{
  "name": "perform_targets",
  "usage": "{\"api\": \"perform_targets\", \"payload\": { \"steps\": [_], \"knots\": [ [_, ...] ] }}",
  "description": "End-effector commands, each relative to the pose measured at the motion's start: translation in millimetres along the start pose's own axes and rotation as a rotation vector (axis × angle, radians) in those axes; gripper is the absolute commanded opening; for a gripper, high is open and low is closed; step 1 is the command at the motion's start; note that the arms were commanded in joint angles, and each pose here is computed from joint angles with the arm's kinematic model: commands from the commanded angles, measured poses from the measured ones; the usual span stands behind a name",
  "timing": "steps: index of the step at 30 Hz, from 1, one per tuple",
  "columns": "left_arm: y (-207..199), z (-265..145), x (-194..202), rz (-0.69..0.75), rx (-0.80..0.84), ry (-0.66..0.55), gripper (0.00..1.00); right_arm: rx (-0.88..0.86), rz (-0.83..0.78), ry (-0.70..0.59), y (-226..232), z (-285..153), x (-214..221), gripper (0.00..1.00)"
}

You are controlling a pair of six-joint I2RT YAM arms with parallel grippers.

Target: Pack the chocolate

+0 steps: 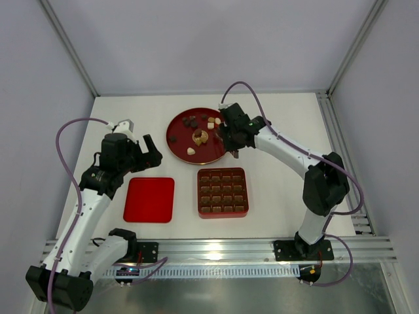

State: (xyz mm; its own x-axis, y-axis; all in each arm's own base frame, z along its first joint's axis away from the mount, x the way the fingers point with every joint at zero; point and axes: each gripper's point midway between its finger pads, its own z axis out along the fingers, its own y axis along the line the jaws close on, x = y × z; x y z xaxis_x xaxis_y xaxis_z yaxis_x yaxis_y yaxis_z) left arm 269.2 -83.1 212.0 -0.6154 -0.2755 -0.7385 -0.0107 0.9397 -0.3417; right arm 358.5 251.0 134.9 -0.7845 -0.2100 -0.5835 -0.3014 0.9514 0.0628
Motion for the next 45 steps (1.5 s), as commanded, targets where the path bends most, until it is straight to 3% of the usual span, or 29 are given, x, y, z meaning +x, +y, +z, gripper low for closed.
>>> {"api": "perform_targets", "payload": {
  "steps": [1, 13, 26, 45],
  "knots": [
    [-2, -2, -4, 0.001, 0.013, -0.020, 1.00, -0.036, 0.007, -0.109, 5, -34, -27, 0.24],
    [-2, -2, -5, 0.002, 0.013, -0.024, 1.00, -0.116, 0.010, -0.122, 18, -76, -10, 0.24],
    [-3, -2, -4, 0.000, 0.019, -0.018, 1.00, -0.248, 0.002, -0.093, 53, -137, 58, 0.24],
    [-3, -3, -3, 0.001, 0.020, -0.021, 1.00, -0.289, -0.022, -0.002, 77, -133, 119, 0.24]
  ]
}}
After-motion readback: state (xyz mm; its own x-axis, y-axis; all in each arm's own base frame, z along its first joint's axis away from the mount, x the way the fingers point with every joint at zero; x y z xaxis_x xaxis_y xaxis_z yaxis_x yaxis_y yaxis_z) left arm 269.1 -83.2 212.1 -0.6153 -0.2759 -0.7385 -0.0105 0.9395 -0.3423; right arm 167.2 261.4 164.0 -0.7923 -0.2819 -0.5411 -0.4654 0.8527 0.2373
